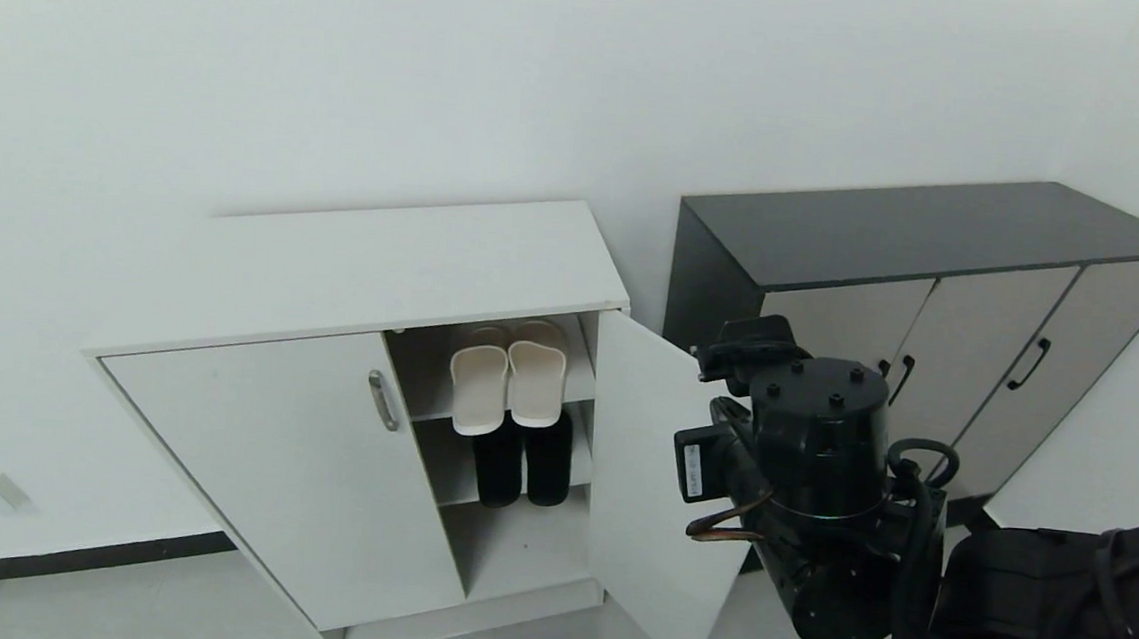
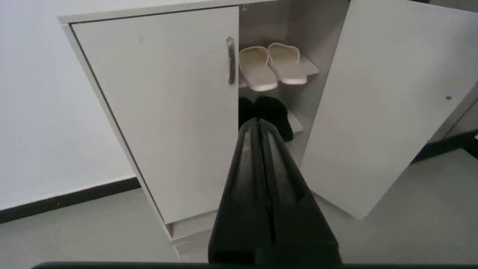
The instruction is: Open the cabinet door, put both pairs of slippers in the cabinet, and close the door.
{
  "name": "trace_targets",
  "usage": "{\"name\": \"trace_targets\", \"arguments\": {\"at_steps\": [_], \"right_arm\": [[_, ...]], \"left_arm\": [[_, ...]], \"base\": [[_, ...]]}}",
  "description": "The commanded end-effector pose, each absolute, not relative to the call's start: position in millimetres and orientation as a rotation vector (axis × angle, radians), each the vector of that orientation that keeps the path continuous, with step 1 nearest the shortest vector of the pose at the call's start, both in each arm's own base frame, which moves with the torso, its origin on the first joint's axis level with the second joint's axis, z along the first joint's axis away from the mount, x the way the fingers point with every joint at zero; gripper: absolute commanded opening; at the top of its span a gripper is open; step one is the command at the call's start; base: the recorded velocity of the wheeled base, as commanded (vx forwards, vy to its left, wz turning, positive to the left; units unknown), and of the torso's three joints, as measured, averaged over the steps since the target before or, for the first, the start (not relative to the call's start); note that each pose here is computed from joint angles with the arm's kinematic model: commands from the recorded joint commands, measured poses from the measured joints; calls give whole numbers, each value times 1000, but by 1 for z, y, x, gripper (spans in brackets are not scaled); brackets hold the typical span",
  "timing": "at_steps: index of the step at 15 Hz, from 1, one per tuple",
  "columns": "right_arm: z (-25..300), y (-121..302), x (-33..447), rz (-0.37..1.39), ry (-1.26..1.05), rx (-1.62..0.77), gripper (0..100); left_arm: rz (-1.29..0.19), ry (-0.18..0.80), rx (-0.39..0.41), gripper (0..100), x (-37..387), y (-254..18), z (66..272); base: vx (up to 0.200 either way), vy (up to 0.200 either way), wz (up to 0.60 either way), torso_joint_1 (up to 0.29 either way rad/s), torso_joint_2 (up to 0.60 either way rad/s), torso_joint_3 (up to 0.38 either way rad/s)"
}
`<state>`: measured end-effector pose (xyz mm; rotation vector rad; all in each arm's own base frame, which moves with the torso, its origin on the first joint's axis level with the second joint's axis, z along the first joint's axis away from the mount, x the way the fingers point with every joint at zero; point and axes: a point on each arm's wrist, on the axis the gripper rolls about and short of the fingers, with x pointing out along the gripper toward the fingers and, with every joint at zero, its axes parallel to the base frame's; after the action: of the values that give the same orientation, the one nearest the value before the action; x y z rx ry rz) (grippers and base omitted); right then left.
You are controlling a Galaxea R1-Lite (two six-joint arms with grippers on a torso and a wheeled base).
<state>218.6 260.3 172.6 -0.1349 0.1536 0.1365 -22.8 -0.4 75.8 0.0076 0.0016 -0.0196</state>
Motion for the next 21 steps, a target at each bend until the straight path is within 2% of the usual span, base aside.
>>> {"name": "trace_targets", "arguments": {"at_steps": [1, 12, 19, 21], "right_arm": [[172, 261, 219, 136, 154, -135, 0], [174, 261, 219, 136, 144, -143, 0], [174, 257, 223, 121, 146, -141, 0], [174, 257, 223, 121, 146, -141, 0]], "left_arm": [[-18, 1, 8, 0, -23, 0, 76], [-20, 1, 8, 0, -23, 0, 76], [-20, 1, 8, 0, -23, 0, 76], [-20, 1, 6, 0, -23, 0, 76]], "base": [[0, 0, 0, 0, 0, 0], [0, 0, 0, 5, -9, -6], [0, 0, 0, 170, -386, -209], [-200, 0, 0, 27, -39, -27]]}}
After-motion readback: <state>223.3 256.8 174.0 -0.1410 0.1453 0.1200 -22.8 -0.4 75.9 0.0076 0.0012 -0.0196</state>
